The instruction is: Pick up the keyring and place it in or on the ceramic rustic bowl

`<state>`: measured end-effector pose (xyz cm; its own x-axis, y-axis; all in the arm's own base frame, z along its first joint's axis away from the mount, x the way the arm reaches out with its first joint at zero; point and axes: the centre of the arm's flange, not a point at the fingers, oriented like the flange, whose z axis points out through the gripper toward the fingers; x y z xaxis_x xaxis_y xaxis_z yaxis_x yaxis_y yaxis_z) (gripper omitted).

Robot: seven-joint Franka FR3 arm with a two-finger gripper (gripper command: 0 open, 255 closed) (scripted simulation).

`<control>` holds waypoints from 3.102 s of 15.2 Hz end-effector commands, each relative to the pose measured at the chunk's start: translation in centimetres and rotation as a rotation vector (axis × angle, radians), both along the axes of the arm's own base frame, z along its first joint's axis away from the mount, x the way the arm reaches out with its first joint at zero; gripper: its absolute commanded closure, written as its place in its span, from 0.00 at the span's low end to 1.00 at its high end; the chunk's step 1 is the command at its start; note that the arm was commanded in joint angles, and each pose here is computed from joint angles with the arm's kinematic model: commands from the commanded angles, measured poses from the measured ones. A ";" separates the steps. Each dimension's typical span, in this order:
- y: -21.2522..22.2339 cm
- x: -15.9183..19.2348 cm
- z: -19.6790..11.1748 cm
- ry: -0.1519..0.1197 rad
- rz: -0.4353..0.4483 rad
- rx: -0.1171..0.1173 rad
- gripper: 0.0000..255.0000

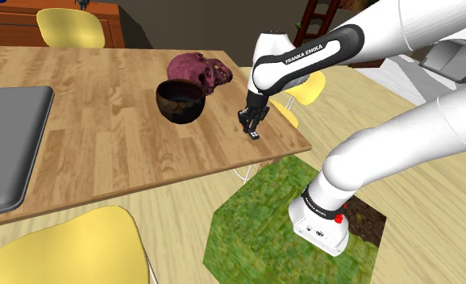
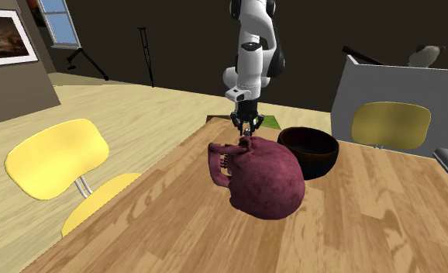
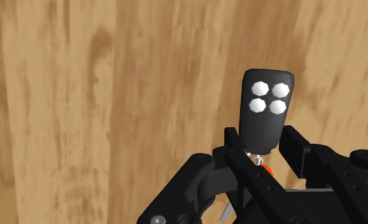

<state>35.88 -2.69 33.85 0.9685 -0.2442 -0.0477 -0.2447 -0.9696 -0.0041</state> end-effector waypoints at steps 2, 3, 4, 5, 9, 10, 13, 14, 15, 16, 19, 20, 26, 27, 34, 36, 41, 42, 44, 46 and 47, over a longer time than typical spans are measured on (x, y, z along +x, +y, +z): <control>0.0 0.0 0.0 0.000 0.000 0.000 1.00; 0.0 0.0 0.0 0.000 0.000 0.000 1.00; 0.0 0.0 0.0 0.000 0.000 0.000 1.00; 0.0 0.0 0.0 0.000 0.000 0.000 1.00; 0.0 0.0 0.5 0.000 0.000 0.000 1.00; 0.0 0.0 1.1 0.000 0.000 0.000 1.00; 0.0 0.0 2.6 0.000 0.000 0.000 1.00; 0.0 0.0 3.2 0.000 0.000 0.000 1.00; 0.0 0.0 3.7 0.000 0.000 0.000 1.00; 0.0 0.0 4.2 0.000 0.000 0.000 1.00; 0.0 0.0 5.8 0.000 0.000 0.000 1.00; 0.0 0.0 6.3 0.000 0.000 0.000 1.00; 0.0 0.0 9.5 0.000 0.000 0.000 1.00; 0.0 0.0 10.0 0.000 0.000 0.000 1.00; 0.0 0.0 13.7 0.000 0.000 0.000 1.00; 0.0 0.0 14.8 0.000 0.000 0.000 1.00; 0.0 0.0 17.4 0.000 0.000 0.000 1.00; 0.0 0.0 17.9 0.000 0.000 0.000 1.00; 0.0 0.0 19.0 0.000 0.000 0.000 1.00; 0.8 1.0 19.4 0.000 0.000 0.000 1.00; 1.6 2.1 19.4 0.000 0.000 0.000 1.00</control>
<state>37.19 -1.66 53.13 0.9686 -0.2441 -0.0473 -0.2446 -0.9696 -0.0042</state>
